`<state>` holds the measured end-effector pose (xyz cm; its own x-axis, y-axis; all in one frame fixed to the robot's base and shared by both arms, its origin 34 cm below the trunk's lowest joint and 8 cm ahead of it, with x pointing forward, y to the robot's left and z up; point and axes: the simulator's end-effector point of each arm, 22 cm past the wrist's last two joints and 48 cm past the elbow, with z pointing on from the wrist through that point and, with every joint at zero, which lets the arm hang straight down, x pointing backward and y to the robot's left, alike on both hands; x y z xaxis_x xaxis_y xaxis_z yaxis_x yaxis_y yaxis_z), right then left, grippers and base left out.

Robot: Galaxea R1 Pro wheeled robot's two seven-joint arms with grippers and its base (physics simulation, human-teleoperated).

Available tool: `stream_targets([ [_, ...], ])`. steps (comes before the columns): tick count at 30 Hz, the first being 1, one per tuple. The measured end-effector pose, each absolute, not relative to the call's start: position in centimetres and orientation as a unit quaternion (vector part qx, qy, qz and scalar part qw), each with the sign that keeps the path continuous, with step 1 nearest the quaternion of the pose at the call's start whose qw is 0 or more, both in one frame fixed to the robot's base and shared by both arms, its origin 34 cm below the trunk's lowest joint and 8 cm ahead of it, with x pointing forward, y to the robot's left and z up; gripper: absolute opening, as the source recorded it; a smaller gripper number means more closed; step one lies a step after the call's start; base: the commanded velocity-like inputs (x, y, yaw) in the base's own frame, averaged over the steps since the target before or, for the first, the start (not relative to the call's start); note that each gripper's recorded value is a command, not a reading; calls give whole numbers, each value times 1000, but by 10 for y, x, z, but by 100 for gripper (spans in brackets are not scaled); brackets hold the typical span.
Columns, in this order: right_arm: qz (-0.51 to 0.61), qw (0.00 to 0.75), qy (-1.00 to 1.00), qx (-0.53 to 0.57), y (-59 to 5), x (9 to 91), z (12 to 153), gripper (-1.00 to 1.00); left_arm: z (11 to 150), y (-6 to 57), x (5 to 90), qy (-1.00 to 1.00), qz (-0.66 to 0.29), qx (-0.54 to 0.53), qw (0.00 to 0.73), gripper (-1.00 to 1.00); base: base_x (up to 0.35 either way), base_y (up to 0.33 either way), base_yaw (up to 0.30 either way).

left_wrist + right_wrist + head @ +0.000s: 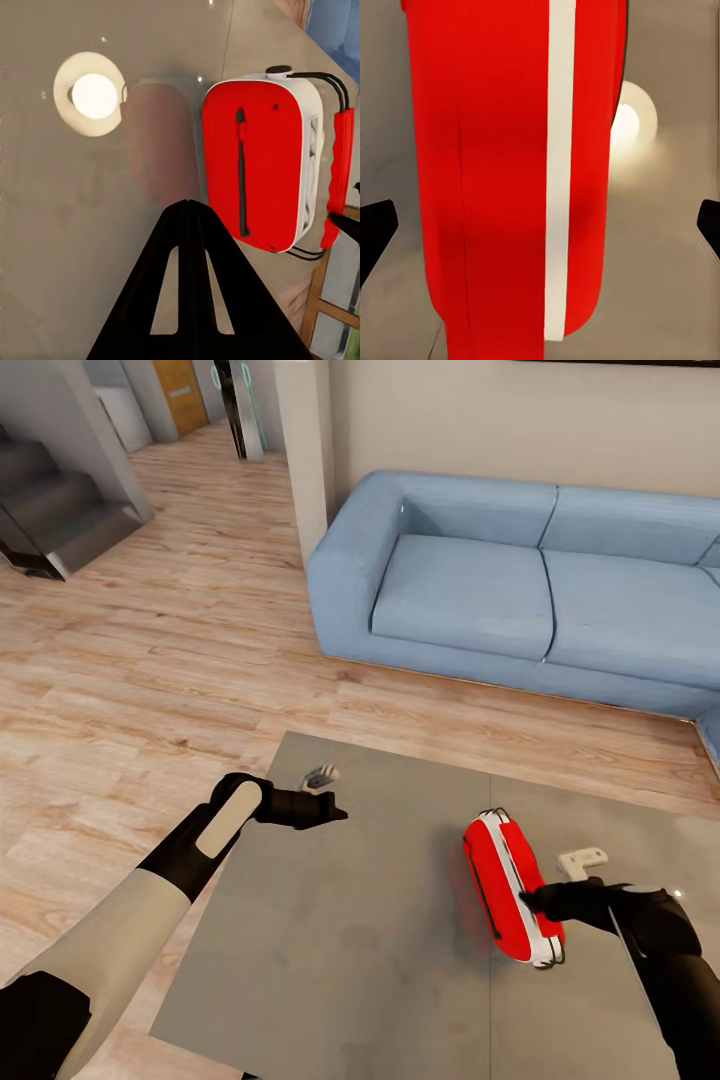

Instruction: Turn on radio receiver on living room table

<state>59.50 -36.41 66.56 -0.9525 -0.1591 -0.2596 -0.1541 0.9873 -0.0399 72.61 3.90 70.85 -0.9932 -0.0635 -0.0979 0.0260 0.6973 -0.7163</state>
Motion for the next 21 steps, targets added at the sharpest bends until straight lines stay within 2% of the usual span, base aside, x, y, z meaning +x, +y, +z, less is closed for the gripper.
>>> stream_targets([
  [10, -1, 143, 988, -66, -371, 601, 679, 100, 710, 38, 726, 919, -390, -9, 59, -100, 0, 0, 0],
  [21, 30, 116, 991, -56, -398, 591, 695, 100, 709, 38, 726, 920, -388, -8, 59, -100, 0, 0, 0],
])
